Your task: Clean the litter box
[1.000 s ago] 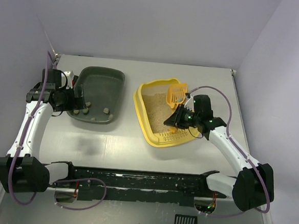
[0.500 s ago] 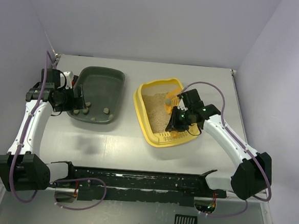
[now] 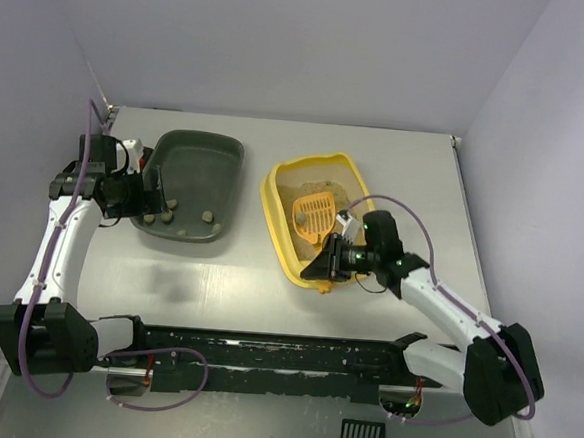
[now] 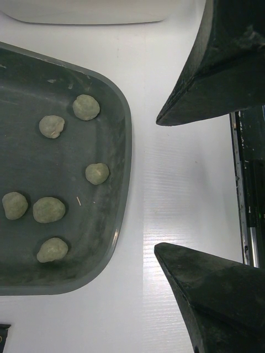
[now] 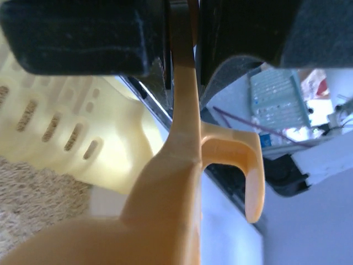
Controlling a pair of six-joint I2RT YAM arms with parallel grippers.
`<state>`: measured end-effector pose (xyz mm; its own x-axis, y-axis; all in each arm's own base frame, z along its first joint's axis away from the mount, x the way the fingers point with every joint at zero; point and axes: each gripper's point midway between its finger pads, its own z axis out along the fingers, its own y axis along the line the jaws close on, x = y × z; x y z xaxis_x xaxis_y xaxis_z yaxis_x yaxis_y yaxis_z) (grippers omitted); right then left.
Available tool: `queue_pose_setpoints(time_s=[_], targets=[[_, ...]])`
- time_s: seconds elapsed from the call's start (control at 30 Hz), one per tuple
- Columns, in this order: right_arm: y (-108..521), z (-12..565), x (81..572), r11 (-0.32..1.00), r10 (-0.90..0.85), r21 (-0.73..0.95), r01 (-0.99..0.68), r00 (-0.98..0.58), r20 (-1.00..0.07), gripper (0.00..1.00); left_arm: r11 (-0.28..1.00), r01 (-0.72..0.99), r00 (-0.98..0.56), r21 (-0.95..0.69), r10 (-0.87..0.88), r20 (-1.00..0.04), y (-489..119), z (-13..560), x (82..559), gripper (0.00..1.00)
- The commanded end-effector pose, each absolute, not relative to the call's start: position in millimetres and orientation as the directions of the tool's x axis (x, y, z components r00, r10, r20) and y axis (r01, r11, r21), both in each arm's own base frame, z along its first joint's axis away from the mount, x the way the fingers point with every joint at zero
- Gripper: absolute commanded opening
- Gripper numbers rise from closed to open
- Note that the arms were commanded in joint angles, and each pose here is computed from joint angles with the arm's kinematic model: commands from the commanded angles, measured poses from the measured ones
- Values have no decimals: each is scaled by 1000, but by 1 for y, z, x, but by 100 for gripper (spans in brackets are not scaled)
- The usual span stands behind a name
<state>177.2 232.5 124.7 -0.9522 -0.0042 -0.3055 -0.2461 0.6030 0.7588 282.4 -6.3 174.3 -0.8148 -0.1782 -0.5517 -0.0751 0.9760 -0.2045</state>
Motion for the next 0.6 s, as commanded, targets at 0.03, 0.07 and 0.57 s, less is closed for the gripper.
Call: queue_pose_setpoints(time_s=[0.03, 0.07, 0.57], targets=[[259, 226, 162, 58, 151, 883, -465, -871, -469, 0, 975, -58, -797, -215, -175, -578, -6, 180, 285, 99], [257, 237, 159, 10, 183, 871, -490, -856, -484, 0, 975, -59, -797, -214, -175, -577, -5, 180, 285, 99], [241, 289, 144, -341, 265, 844, -414, -904, -336, 0, 973, -77, -815, -217, -187, -548, -4, 173, 283, 99]])
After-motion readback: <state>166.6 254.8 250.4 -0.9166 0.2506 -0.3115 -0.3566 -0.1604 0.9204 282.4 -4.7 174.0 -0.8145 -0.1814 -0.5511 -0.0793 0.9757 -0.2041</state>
